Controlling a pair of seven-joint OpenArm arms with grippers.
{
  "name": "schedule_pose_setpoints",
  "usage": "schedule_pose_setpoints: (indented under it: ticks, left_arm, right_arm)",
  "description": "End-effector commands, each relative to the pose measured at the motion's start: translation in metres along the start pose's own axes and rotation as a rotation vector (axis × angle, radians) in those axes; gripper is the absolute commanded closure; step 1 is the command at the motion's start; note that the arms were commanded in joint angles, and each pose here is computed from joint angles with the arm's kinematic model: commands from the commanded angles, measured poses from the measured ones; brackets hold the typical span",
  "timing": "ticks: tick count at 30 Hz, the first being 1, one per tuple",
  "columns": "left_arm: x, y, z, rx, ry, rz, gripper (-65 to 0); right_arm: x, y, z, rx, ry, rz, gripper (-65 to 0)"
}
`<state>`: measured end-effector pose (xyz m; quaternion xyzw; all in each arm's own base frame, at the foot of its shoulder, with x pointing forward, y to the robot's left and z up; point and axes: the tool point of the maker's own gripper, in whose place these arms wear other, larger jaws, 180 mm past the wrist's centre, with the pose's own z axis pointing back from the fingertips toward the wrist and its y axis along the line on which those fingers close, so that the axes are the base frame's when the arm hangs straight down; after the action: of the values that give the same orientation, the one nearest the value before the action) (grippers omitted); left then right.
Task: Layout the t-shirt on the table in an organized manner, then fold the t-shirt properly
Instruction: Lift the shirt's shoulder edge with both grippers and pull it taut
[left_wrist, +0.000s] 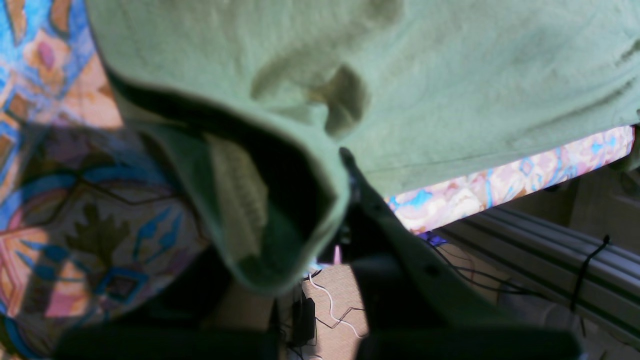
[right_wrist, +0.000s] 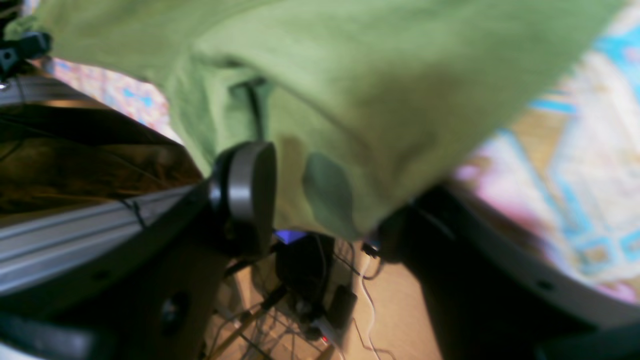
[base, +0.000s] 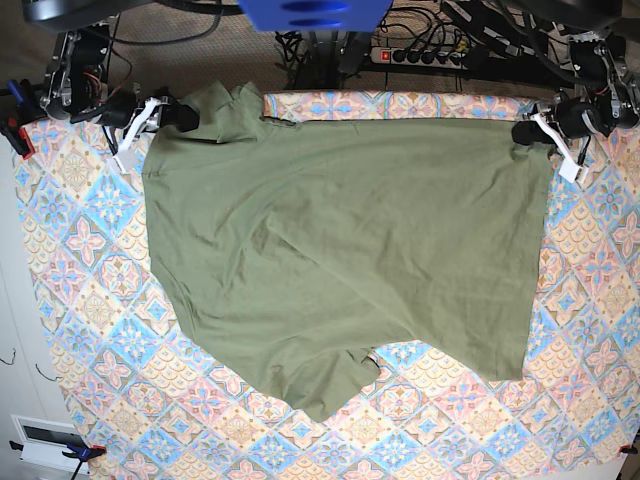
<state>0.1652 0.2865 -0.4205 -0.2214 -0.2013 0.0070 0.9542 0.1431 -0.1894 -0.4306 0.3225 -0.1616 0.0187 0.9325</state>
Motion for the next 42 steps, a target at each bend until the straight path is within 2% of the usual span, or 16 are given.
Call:
schedule_pose_setpoints:
  ticks: [1,3,8,10,14,17,20,23,27,30,32,35,42]
  left_arm:
    - [0.012,0.003,0.008,0.012,-0.029,-0.022,0.0]
    - [0.012,0.003,0.008,0.012,-0.029,-0.022,0.0]
    - [0.013,0.004,0.009,0.014,-0.029,-0.024,0.0]
    - [0.013,0.005,0.010,0.017,-0.028,-0.026,0.0]
    - [0.014,0.007,0.012,0.025,-0.017,-0.037,0.0]
    - [0.013,0.009,0.016,0.032,-0.007,-0.045,0.0]
    - [0.013,0.015,0.022,0.050,0.008,-0.058,0.0]
    - [0.004,0.013,0.020,0.043,0.073,-0.094,0.0]
    - [-0.002,0.009,0.015,0.031,0.126,-0.127,0.0]
    - [-0.014,0.005,0.018,0.029,0.151,-0.137,0.0]
    - [-0.015,-0.008,0.024,0.023,0.151,-0.197,0.0]
    - [-0.012,-0.027,0.036,0.014,0.128,-0.270,0.0]
    - [-0.023,-0.019,0.065,0.042,0.089,-0.206,0.0]
  right_arm:
    - [-0.028,-0.007,-0.002,-0.035,0.122,-0.008,-30.3]
    - [-0.028,-0.006,-0.002,-0.033,0.121,-0.009,-26.2]
    - [-0.027,-0.008,0.000,-0.038,0.117,-0.011,-5.1]
    - [-0.025,-0.007,0.000,-0.040,0.115,-0.004,-0.5]
    - [-0.021,-0.005,0.003,-0.019,0.087,-0.017,-0.2]
    - [-0.025,-0.005,0.012,-0.001,0.050,-0.063,-0.2]
    - [-0.032,-0.012,0.023,-0.021,0.048,-0.082,-0.2]
    - [-0.036,-0.020,0.034,-0.049,0.037,-0.102,-0.2]
    - [-0.039,-0.016,0.041,-0.027,0.011,-0.125,-0.2]
    - [-0.034,-0.010,0.049,-0.042,-0.001,-0.080,-0.2]
    - [-0.030,-0.002,0.052,-0.043,-0.003,-0.039,-0.2]
    - [-0.025,0.009,0.054,-0.028,-0.007,0.072,-0.2]
    - [-0.023,0.018,0.058,-0.028,-0.005,0.117,-0.2]
